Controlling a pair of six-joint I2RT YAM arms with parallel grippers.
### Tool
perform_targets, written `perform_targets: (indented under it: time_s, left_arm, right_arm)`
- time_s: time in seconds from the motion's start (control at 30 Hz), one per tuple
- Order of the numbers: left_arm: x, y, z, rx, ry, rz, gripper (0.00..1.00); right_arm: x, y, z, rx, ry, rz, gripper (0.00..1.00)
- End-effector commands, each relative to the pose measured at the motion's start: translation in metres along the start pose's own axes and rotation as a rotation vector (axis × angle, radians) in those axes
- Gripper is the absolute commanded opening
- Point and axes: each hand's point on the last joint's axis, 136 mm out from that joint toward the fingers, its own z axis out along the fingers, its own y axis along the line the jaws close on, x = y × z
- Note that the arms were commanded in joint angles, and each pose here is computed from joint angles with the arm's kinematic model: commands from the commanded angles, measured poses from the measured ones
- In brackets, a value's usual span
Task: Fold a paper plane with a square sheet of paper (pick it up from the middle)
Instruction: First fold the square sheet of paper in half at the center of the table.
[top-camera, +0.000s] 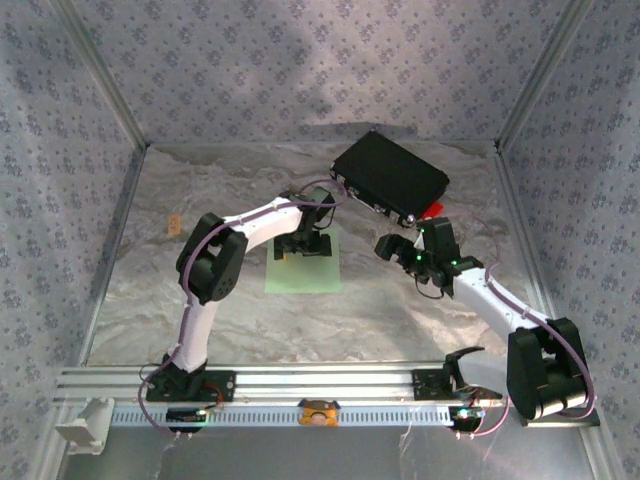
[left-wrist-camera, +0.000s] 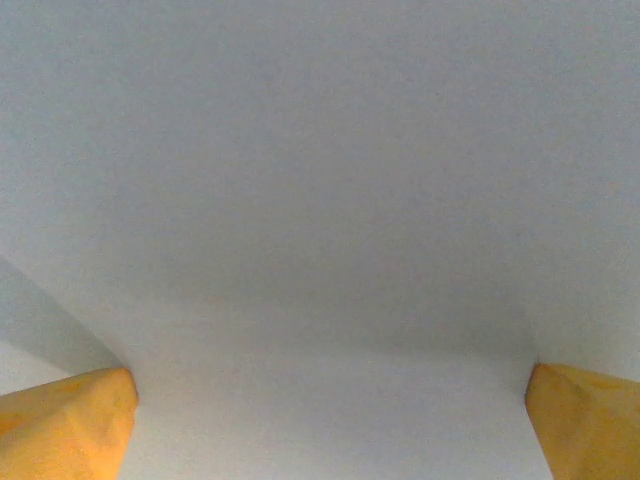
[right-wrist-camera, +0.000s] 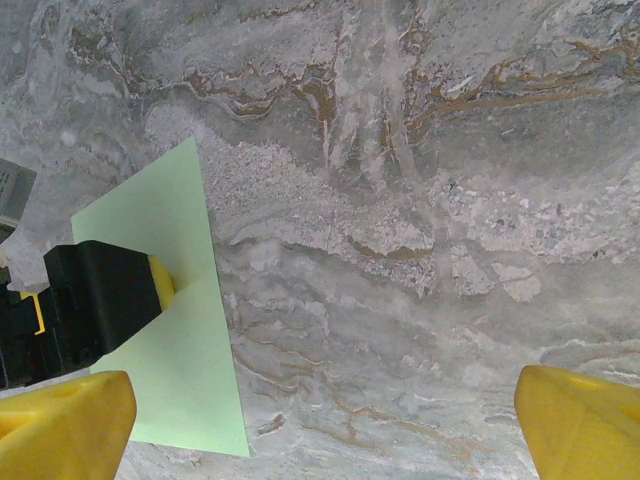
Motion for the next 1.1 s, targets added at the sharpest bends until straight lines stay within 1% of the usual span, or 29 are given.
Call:
perform_targets:
  time_s: [0.0, 0.23, 0.3, 0.43, 0.57, 0.7, 1.07]
  left_arm:
    - [0.015, 0.012, 0.02, -0.039, 0.076, 0.029, 1.0]
    - [-0.002, 0.006, -0.008, 0.025, 0.005, 0.057, 1.0]
    - [-0.004, 0.006, -0.009, 0.036, 0.001, 0.059, 1.0]
    - [-0.002, 0.011, -0.002, 0.027, 0.02, 0.063, 1.0]
    - [0.001, 0.006, -0.001, 0.06, 0.028, 0.08, 1.0]
    - [0.007, 0.013, 0.007, 0.013, 0.046, 0.092, 1.0]
    - [0.028, 0.018, 0.036, -0.078, 0.114, 0.13, 1.0]
  right_arm:
    - [0.0, -0.001, -0.001, 0.003, 0.01, 0.007, 0.99]
    - [-0.001, 0.001, -0.001, -0.007, 0.011, 0.006, 0.99]
    - [-0.002, 0.001, -0.001, -0.007, 0.01, 0.007, 0.99]
    - [-0.002, 0.002, 0.0, -0.012, 0.014, 0.006, 0.99]
    - [-0.001, 0.001, 0.001, -0.011, 0.016, 0.007, 0.99]
    - [0.0, 0.001, 0.002, -0.013, 0.022, 0.008, 0.99]
    - [0.0, 0.001, 0.002, -0.01, 0.021, 0.012, 0.99]
